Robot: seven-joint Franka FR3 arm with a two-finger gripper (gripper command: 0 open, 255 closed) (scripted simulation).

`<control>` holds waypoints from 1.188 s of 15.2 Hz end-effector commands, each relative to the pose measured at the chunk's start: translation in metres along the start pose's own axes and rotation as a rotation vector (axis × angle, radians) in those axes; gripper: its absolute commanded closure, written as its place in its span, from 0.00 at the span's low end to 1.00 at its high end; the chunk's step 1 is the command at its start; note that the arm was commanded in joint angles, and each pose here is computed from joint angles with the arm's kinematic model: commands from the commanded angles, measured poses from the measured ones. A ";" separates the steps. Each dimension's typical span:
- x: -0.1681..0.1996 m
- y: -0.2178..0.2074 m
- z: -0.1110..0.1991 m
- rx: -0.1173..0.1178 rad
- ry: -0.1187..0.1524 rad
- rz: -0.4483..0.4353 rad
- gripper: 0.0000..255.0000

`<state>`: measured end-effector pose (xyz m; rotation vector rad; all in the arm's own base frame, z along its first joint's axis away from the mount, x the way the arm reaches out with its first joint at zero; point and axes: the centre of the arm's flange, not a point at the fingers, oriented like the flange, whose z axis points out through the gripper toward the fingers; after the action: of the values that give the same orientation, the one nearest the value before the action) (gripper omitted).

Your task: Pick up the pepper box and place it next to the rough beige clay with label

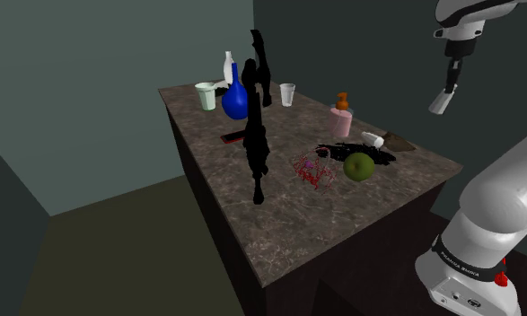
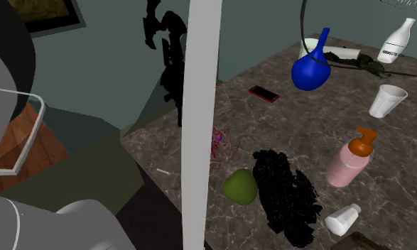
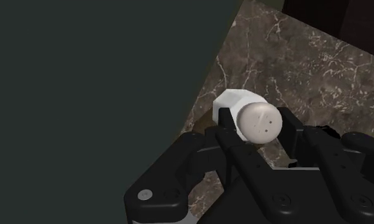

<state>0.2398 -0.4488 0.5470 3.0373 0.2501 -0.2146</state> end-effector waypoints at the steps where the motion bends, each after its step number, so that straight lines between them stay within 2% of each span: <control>1: -0.014 0.022 0.004 -0.001 0.000 -0.002 1.00; 15: -0.003 0.016 0.077 -0.001 0.000 -0.002 1.00; 16: -0.008 0.010 0.030 -0.038 0.095 -0.007 1.00; 17: -0.008 0.010 0.030 -0.038 0.095 -0.007 0.00; 18: -0.010 0.009 0.043 -0.034 0.104 -0.011 0.00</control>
<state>0.2282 -0.4608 0.5095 3.0300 0.2787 -0.0737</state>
